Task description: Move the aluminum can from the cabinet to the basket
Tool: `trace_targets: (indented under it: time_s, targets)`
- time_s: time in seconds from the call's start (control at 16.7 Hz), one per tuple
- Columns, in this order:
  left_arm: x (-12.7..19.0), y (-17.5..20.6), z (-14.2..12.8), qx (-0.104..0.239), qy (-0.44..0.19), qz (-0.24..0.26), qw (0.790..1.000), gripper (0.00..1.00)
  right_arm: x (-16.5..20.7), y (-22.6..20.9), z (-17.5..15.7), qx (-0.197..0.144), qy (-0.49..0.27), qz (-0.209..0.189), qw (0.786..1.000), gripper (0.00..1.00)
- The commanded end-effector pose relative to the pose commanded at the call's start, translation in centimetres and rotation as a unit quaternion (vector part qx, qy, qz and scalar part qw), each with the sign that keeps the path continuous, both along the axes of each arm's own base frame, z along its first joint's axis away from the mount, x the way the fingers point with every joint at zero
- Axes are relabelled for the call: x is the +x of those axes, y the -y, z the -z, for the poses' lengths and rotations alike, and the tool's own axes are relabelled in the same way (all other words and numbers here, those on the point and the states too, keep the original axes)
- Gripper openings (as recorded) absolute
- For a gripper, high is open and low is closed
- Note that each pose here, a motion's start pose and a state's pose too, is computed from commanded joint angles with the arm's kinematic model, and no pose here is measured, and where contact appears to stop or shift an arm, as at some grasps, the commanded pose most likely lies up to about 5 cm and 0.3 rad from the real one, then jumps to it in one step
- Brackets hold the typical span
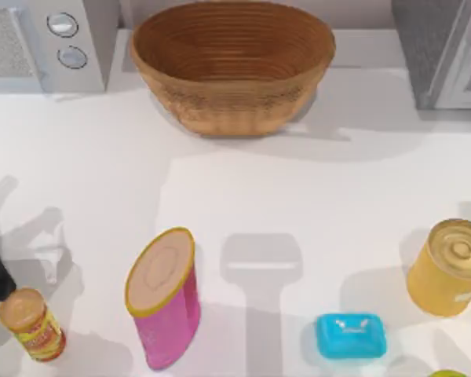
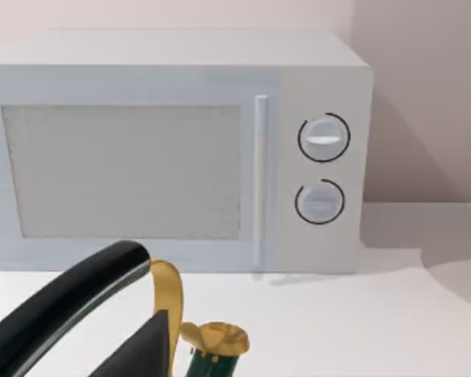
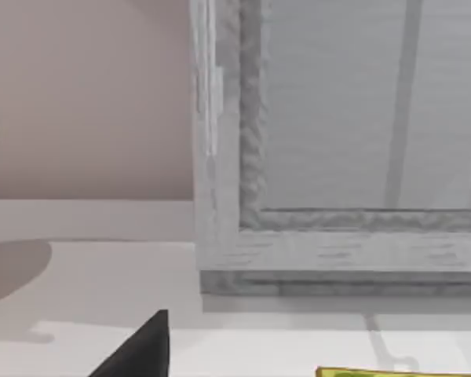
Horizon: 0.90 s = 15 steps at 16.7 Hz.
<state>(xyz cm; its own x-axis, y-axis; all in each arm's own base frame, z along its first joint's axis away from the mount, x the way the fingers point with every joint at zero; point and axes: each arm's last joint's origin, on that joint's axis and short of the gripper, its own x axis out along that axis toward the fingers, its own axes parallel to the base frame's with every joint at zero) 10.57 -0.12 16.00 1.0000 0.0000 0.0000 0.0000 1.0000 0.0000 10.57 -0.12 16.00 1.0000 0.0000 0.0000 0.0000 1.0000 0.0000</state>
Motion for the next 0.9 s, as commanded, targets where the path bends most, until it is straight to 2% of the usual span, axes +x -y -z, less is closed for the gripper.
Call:
trace_targets:
  time_s: [0.18,0.36,0.54,0.9]
  targets:
    - [0.0,0.0,0.0,0.000,0.000,0.000,1.000,1.00,0.0,0.0,-0.3,0.000,0.000,-0.001,1.000,1.00]
    - [0.0,0.0,0.0,0.000,0.000,0.000,1.000,1.00,0.0,-0.2,-2.7,0.000,-0.001,-0.003,1.000,1.00]
    - [0.0,0.0,0.0,0.000,0.000,0.000,1.000,1.00,0.3,-0.4,-7.4,-0.001,-0.004,-0.004,1.000,1.00]
    - [0.0,0.0,0.0,0.000,0.000,0.000,1.000,1.00,3.8,-1.3,-19.8,-0.003,-0.012,0.000,1.000,1.00]
